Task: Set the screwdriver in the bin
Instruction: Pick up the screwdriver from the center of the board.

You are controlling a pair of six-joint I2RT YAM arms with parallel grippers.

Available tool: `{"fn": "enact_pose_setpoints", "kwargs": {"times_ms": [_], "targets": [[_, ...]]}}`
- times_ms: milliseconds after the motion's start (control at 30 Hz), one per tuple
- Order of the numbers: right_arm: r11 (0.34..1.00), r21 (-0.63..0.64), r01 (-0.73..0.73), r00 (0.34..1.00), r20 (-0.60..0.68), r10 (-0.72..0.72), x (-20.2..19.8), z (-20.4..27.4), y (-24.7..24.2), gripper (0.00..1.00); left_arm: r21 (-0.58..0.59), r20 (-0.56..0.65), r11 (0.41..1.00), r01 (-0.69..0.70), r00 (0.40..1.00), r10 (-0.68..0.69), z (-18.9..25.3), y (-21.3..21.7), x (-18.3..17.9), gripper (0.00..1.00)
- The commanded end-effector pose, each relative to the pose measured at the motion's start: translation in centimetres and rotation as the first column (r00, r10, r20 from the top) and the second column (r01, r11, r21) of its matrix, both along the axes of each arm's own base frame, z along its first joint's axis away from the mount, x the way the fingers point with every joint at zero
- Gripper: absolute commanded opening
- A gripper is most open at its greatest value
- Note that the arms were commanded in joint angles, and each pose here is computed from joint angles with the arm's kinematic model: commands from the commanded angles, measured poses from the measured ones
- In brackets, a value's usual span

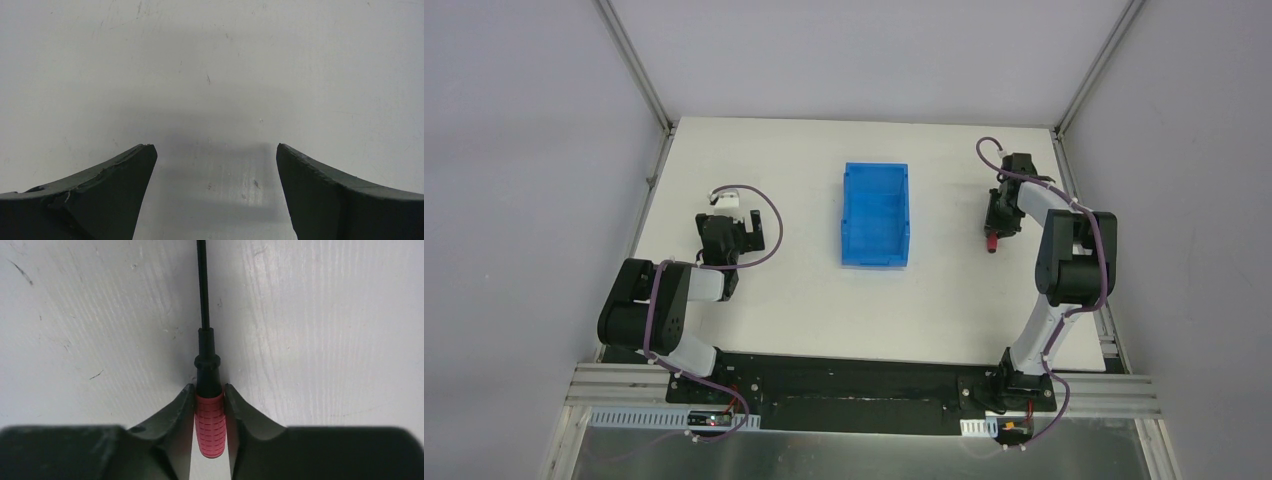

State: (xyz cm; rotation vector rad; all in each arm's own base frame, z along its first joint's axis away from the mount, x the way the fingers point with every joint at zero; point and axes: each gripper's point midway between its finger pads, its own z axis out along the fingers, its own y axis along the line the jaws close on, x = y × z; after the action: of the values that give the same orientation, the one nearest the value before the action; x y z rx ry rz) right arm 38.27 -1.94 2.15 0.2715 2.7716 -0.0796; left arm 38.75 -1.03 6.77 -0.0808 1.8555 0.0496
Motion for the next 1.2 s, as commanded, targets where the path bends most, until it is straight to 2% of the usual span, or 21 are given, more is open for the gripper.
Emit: {"fn": "enact_pose_setpoints", "kwargs": {"times_ms": [0, 100, 233, 600, 1167], "targets": [[1.000, -0.015, 0.003, 0.999, -0.041, -0.003, -0.8, -1.4, -0.3, 0.23, -0.012, 0.044, 1.000, -0.003, 0.999, 0.004, 1.2, 0.2, 0.5, 0.99], [1.000, -0.016, 0.001, 1.000, -0.031, -0.001, -0.7, -1.1, -0.3, 0.15, -0.012, 0.045, 1.000, -0.003, 0.999, 0.004, 1.3, 0.2, 0.5, 0.99], [1.000, -0.018, 0.000, 1.000, -0.001, 0.000, -0.1, -0.2, -0.4, 0.11, -0.012, 0.046, 1.000, -0.003, 0.999, 0.004, 1.3, 0.2, 0.5, 0.99], [1.000, -0.023, -0.016, 0.992, 0.122, 0.018, 1.1, 5.9, -0.2, 0.11, -0.012, 0.045, 1.000, -0.003, 0.999, 0.004, 1.3, 0.2, 0.5, 0.99], [0.993, 0.108, -0.050, 0.946, 0.325, 0.013, 0.7, 15.7, 5.0, 0.11, -0.012, 0.045, 1.000, -0.004, 0.999, 0.004, 1.3, 0.2, 0.5, 0.99]]}}
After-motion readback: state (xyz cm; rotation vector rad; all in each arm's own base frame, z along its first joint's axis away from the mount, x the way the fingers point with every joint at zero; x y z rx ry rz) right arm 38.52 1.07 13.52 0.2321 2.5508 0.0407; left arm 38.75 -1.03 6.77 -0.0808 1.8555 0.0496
